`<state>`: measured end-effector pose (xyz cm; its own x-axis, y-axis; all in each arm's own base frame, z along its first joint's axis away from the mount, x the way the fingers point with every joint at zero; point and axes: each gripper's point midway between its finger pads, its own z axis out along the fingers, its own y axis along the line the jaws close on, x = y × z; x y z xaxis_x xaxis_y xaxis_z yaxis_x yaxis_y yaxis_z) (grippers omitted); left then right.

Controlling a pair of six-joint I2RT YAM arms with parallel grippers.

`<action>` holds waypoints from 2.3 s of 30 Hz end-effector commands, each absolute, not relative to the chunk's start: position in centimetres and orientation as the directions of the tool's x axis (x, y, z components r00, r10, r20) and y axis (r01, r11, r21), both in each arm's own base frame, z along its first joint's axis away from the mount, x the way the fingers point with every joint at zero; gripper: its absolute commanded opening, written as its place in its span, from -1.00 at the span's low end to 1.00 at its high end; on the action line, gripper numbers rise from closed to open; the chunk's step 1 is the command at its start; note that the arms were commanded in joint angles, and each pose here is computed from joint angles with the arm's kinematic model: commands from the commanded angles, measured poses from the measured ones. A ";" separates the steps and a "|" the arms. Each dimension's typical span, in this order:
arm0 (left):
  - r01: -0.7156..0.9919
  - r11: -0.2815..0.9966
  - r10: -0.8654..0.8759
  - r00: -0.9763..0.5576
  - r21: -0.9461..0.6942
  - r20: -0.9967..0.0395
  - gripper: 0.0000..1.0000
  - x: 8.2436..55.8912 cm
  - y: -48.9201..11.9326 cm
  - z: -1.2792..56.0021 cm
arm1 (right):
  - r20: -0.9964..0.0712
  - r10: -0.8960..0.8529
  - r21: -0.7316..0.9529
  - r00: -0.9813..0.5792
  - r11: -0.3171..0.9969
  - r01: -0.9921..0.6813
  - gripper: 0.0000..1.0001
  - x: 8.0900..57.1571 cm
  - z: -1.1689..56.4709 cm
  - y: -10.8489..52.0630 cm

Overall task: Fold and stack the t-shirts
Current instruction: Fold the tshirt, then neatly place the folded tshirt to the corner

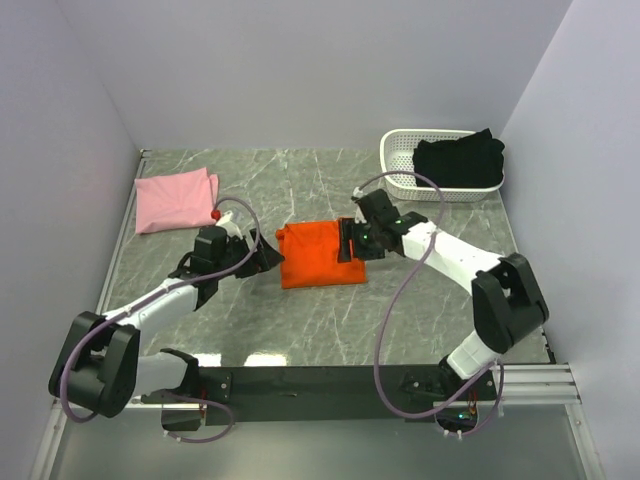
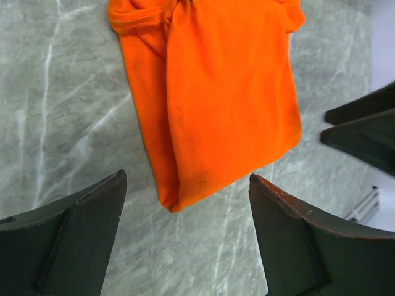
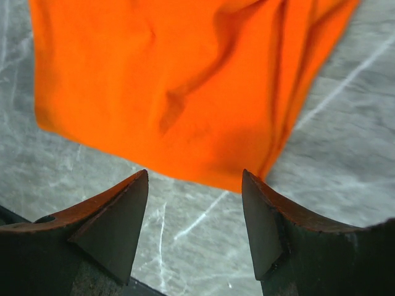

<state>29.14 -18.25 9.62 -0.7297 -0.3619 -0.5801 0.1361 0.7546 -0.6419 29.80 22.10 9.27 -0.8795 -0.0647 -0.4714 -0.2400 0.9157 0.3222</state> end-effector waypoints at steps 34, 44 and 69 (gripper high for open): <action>0.157 0.568 -0.401 -0.804 -0.808 -0.439 0.69 30.9 -25.4 4.7 | -0.400 -0.058 0.216 -0.915 0.964 -0.155 0.38 30.5 1.7 22.5; 0.173 0.570 -0.378 -0.812 -0.803 -0.443 0.53 31.9 -27.7 4.4 | -0.398 -0.056 0.235 -0.916 0.959 -0.161 0.37 30.2 1.7 22.9; 0.249 0.884 -0.091 -0.739 -0.396 -0.668 -0.99 39.5 -21.1 8.4 | -0.533 -0.038 0.199 -0.845 0.965 -0.168 0.44 31.3 9.5 20.4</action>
<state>38.01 -24.00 5.72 -0.7807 -0.2082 -0.5892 0.1991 0.8109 -0.5503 29.97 21.14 5.31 -0.8935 -0.0554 -0.4456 -0.1599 0.9666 0.2004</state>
